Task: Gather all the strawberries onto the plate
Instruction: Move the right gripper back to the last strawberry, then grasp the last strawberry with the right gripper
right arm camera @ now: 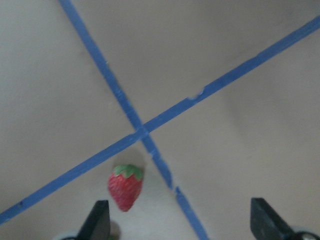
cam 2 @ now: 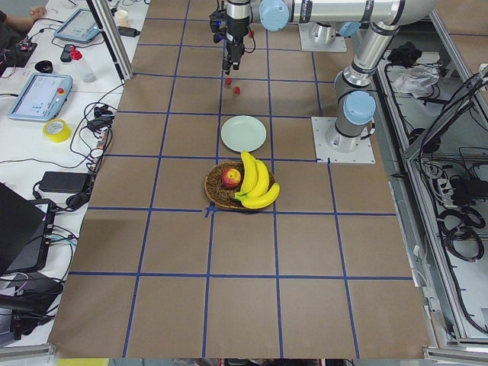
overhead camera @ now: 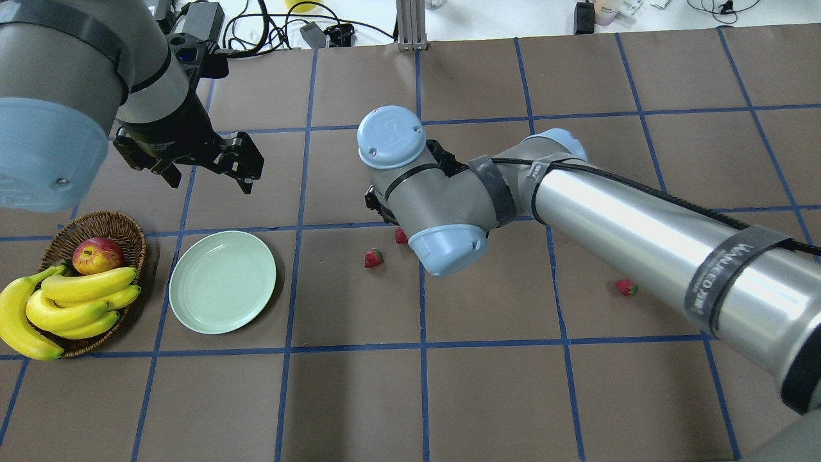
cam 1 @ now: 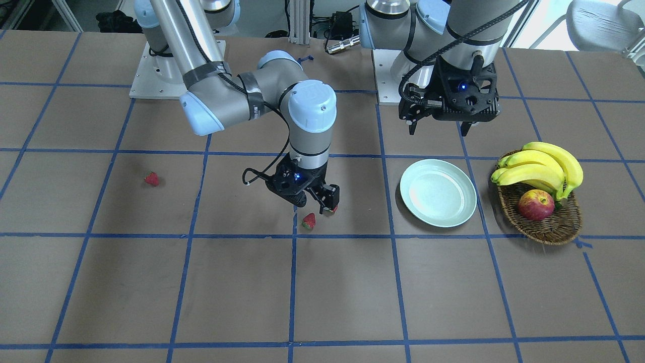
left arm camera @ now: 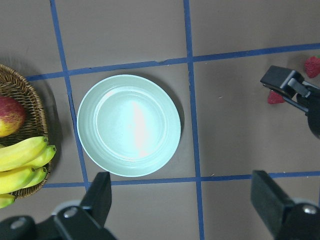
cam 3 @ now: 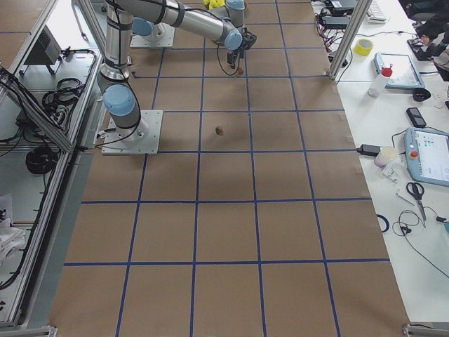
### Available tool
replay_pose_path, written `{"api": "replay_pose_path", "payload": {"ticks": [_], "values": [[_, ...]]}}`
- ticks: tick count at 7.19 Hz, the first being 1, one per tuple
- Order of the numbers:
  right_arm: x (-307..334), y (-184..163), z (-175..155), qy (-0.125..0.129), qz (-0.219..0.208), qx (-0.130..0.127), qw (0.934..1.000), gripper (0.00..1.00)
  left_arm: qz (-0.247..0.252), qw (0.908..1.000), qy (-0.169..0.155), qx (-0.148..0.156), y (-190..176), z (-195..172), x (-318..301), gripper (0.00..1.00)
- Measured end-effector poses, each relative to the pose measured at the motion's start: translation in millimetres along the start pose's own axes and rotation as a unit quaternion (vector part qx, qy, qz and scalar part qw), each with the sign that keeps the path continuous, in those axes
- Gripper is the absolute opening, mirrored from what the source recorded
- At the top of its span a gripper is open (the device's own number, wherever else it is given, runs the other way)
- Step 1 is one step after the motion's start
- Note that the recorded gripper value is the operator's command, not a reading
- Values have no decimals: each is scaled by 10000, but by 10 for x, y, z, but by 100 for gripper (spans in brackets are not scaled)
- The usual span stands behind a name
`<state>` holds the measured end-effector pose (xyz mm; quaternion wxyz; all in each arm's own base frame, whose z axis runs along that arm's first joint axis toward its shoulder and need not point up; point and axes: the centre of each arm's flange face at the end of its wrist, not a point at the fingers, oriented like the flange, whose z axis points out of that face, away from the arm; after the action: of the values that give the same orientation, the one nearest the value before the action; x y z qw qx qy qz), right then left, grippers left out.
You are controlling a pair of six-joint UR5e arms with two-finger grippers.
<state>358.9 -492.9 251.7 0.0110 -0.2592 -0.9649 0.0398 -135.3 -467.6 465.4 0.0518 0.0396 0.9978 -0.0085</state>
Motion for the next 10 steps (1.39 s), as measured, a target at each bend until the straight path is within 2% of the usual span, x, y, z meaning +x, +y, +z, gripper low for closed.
{"api": "replay_pose_path", "payload": {"ticks": [2, 3, 5, 7, 9, 10], "values": [[750, -381, -63, 240, -552, -161, 9981, 100, -4, 10000, 14, 1, -6, 5, 2, 100], [1134, -490, -16, 278, -825, -209, 9960, 100, -8, 10000, 18, 5, -6, 4, 3, 100], [1759, -690, 151, 170, -1485, -128, 9887, 100, -24, 10000, 40, 1, -12, 11, 12, 100], [2217, -890, 337, 134, -2354, -96, 9718, 100, -29, 10000, 38, -1, -14, 15, 17, 100], [2674, -1159, 454, 65, -3017, -221, 9531, 100, -30, 10000, 50, -5, -14, 17, 23, 100], [2906, -1263, 516, -55, -3263, -306, 9448, 100, -28, 10000, 52, -2, -12, 14, 24, 100]]}}
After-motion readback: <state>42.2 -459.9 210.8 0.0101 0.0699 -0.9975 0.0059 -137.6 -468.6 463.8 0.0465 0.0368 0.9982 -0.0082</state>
